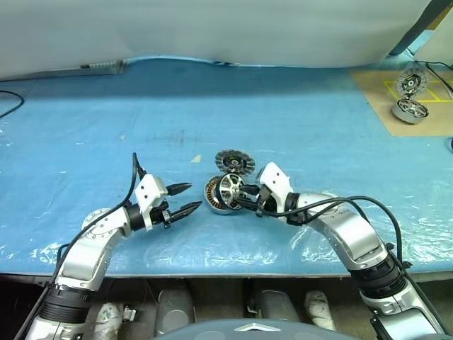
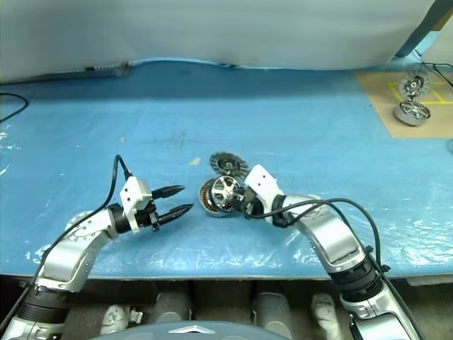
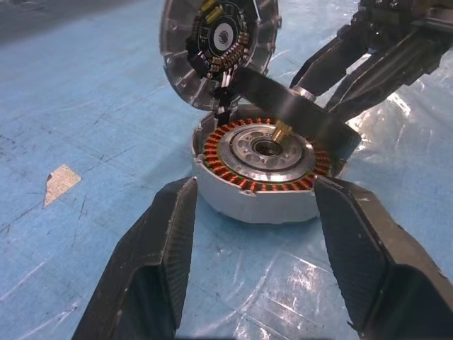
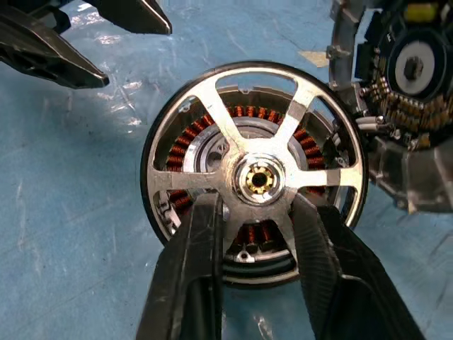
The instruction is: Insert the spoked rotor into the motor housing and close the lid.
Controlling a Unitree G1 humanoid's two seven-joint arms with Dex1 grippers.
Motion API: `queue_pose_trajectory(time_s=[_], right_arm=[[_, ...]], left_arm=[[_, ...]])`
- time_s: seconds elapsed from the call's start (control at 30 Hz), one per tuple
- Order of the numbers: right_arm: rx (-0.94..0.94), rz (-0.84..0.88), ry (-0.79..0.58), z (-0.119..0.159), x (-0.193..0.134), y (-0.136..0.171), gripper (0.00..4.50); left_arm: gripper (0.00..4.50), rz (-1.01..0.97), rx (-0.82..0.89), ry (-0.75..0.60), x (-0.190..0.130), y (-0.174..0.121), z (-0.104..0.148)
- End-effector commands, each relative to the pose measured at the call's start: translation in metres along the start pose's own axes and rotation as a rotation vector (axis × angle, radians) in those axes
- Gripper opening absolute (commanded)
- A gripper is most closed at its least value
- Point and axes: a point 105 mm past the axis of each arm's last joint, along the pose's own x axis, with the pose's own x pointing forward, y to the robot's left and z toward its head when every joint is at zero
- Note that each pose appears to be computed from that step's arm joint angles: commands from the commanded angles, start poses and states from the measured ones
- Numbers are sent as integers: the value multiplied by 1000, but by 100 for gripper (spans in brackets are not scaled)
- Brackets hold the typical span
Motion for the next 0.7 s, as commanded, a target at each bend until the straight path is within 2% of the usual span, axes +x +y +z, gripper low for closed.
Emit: queue_pose_trajectory(time_s=[0.03,0.43,0.7], right_arm=[[-10,5,-40,11,-2,1,101],[-63,54,-104,36,-7,8,101],[-103,58,-71,39,-15,4,101]], left_arm=[[274,4,28,-21,0,1,8],[274,2,27,-22,0,1,8],[274,1,20,-26,2,0,10]])
